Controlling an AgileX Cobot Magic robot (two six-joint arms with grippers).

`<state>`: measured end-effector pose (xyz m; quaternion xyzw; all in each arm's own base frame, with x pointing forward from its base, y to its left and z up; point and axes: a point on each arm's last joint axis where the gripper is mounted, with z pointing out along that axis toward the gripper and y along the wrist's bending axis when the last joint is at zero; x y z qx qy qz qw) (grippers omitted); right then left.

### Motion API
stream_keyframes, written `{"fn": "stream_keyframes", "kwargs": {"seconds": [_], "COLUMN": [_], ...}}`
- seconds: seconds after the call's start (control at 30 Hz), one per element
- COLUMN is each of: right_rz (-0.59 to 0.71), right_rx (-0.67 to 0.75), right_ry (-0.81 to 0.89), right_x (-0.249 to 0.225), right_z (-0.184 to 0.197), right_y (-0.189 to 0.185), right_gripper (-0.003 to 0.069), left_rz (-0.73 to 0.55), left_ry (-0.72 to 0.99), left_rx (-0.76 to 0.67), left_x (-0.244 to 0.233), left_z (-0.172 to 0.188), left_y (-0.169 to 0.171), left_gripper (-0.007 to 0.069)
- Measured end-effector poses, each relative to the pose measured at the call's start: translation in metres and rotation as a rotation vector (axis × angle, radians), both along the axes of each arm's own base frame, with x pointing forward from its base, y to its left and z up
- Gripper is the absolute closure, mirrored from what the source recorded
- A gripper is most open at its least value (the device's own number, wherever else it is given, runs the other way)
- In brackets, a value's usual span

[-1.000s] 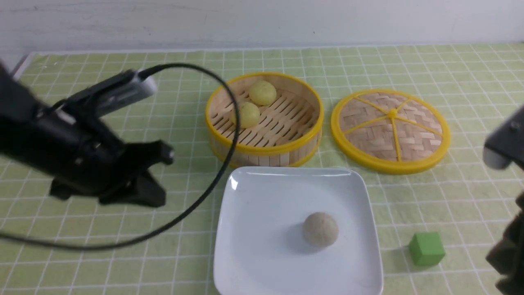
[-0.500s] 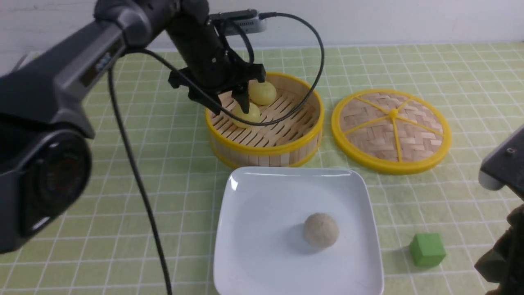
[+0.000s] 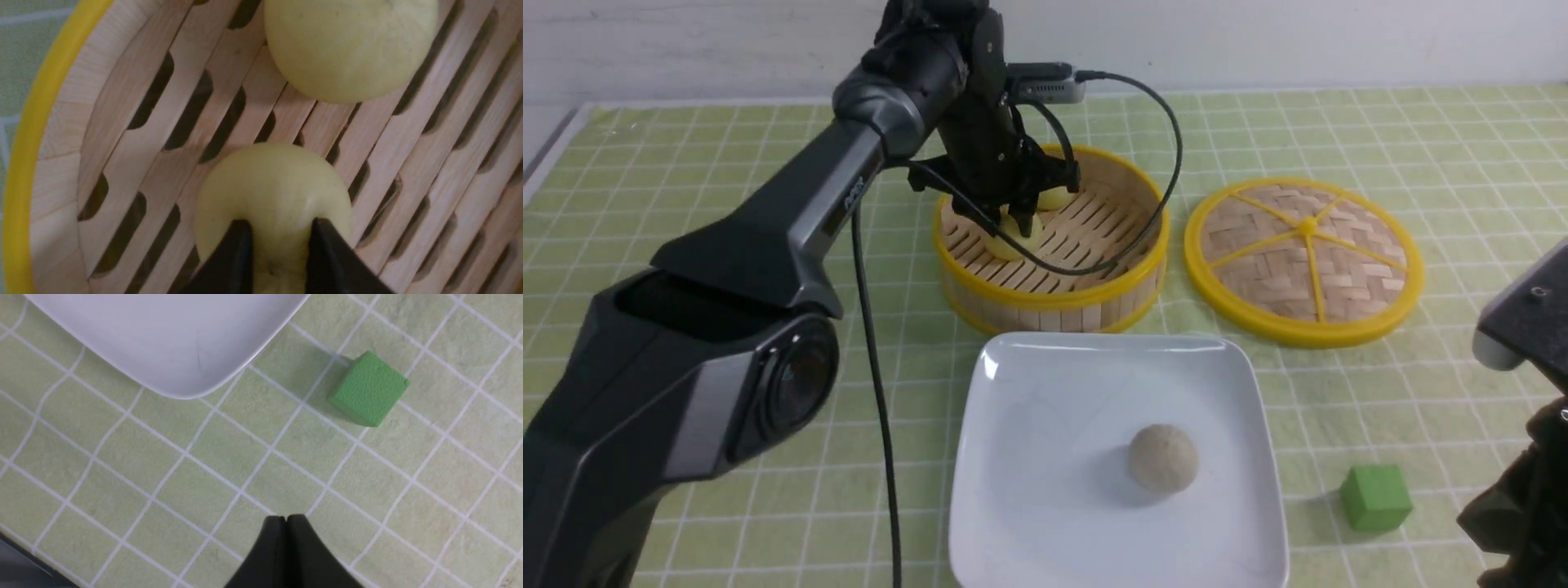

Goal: Put the steamed buns into the plate on the green tablecloth.
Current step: 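Reach into the bamboo steamer and grasp a bun with the left gripper, then carry the bun from the bamboo steamer to the plate with the left gripper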

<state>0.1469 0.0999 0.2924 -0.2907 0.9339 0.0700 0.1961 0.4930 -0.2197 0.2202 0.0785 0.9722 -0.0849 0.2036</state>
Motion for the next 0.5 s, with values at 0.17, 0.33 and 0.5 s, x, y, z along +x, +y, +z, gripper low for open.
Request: {"fn": "stream_keyframes", "kwargs": {"seconds": [0.17,0.33,0.5], "right_rz": [0.000,0.000,-0.001], "right_rx": [0.000,0.000,0.006], "right_ry": [0.000,0.000,0.003], "right_x": [0.000,0.000,0.000], "right_z": [0.000,0.000,0.000], "right_y": [0.000,0.000,0.000], "right_gripper": [0.0654,0.0651,0.0649], "left_rz": [-0.017,-0.062,-0.086], "left_ry": [-0.049,-0.156,-0.033], "left_rx": [-0.095,-0.171,-0.163], "left_x": [-0.012,-0.057,-0.116], "left_z": [0.045,0.138,0.149], "left_y": [-0.001,0.014,0.027], "left_gripper": [0.0601,0.0603,0.0603]}}
